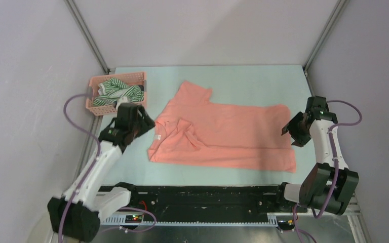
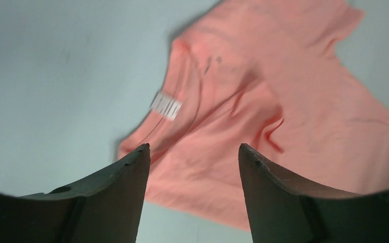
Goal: Fold and stack the mixed laundry pile
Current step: Fold the T-shirt at the center of the board.
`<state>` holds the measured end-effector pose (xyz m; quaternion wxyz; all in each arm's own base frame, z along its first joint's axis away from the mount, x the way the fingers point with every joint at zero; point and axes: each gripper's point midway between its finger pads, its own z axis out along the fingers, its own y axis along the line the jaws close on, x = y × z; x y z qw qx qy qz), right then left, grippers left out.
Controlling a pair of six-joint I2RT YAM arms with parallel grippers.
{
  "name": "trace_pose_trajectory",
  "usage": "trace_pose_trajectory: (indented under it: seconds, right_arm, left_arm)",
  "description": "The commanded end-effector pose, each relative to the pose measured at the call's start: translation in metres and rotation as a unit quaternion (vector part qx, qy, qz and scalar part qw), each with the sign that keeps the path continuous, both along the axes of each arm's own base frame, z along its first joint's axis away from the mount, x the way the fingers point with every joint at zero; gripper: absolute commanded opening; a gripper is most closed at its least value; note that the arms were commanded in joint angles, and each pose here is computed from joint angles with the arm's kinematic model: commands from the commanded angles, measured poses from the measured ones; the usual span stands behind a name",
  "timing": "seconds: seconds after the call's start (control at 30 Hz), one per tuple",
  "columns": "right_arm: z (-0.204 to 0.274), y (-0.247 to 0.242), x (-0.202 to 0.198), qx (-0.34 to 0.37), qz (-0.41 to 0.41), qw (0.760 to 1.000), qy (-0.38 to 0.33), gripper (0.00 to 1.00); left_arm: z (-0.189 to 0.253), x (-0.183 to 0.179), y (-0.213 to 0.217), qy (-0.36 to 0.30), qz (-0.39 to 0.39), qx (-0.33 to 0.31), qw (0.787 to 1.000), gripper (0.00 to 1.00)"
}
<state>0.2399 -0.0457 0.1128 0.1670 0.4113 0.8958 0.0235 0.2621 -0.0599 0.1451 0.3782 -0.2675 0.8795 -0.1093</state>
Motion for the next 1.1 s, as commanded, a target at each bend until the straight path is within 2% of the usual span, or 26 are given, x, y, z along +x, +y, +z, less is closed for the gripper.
trace_pose_trajectory:
  seconds: [0.0,0.07,0.1,0.13,0.17,0.33,0.47,0.53,0.57,0.6,0.63,0.67,0.7,0.73,0.77,0.83,1.07]
  right_arm:
    - [0.027,0.024,0.064,0.026,0.112,0.986,-0.125,0.61]
    - [0.025,0.025,0.088,0.020,0.136,0.982,-0.129,0.61]
    - [0.024,0.022,0.092,0.008,0.148,0.982,-0.121,0.61]
    - [0.026,0.021,0.104,-0.003,0.155,0.981,-0.118,0.62]
    - [0.025,0.015,0.108,-0.025,0.160,0.980,-0.112,0.62]
    - [0.025,0.000,0.153,-0.064,0.202,0.971,-0.106,0.63]
    - [0.011,-0.023,0.175,-0.098,0.212,0.971,-0.051,0.64]
    - [0.006,-0.027,0.187,-0.102,0.220,0.969,-0.043,0.65]
    - [0.003,-0.028,0.195,-0.101,0.223,0.969,-0.042,0.65]
    - [0.001,-0.030,0.197,-0.100,0.223,0.969,-0.039,0.66]
    - [-0.003,-0.033,0.204,-0.099,0.223,0.969,-0.036,0.66]
    - [-0.005,-0.035,0.207,-0.097,0.224,0.969,-0.033,0.66]
    - [-0.007,-0.037,0.215,-0.097,0.224,0.969,-0.035,0.66]
    - [-0.009,-0.040,0.217,-0.098,0.224,0.969,-0.031,0.66]
    - [-0.011,-0.044,0.226,-0.102,0.223,0.969,-0.029,0.65]
    - [-0.017,-0.052,0.233,-0.106,0.220,0.970,-0.015,0.66]
    - [-0.043,-0.062,0.250,-0.079,0.212,0.974,0.000,0.65]
  left_arm:
    - [0.033,0.050,-0.003,-0.023,-0.049,0.059,0.997,0.70]
    - [0.057,0.083,-0.016,-0.045,-0.086,0.065,0.993,0.71]
    - [0.044,0.094,-0.021,-0.024,-0.096,0.070,0.993,0.71]
    - [0.062,0.109,-0.028,-0.044,-0.116,0.070,0.990,0.71]
    - [0.048,0.122,-0.033,-0.023,-0.128,0.073,0.989,0.71]
    - [0.040,0.188,-0.058,-0.017,-0.187,0.079,0.979,0.71]
    - [0.023,0.232,-0.081,-0.012,-0.228,0.047,0.972,0.71]
    - [0.014,0.247,-0.093,-0.011,-0.244,0.030,0.969,0.71]
    - [0.023,0.257,-0.098,-0.026,-0.250,0.024,0.968,0.71]
    - [0.007,0.264,-0.100,-0.013,-0.251,0.021,0.968,0.71]
    - [0.018,0.277,-0.103,-0.032,-0.252,0.020,0.967,0.71]
    - [0.003,0.286,-0.105,-0.023,-0.253,0.019,0.967,0.71]
    - [0.018,0.299,-0.109,-0.045,-0.256,0.012,0.965,0.71]
    - [0.001,0.306,-0.112,-0.034,-0.258,0.006,0.966,0.71]
    - [0.012,0.316,-0.117,-0.051,-0.261,-0.003,0.964,0.70]
    - [-0.011,0.330,-0.123,-0.039,-0.260,-0.020,0.965,0.71]
    - [-0.044,0.346,-0.141,-0.024,-0.256,-0.073,0.964,0.70]
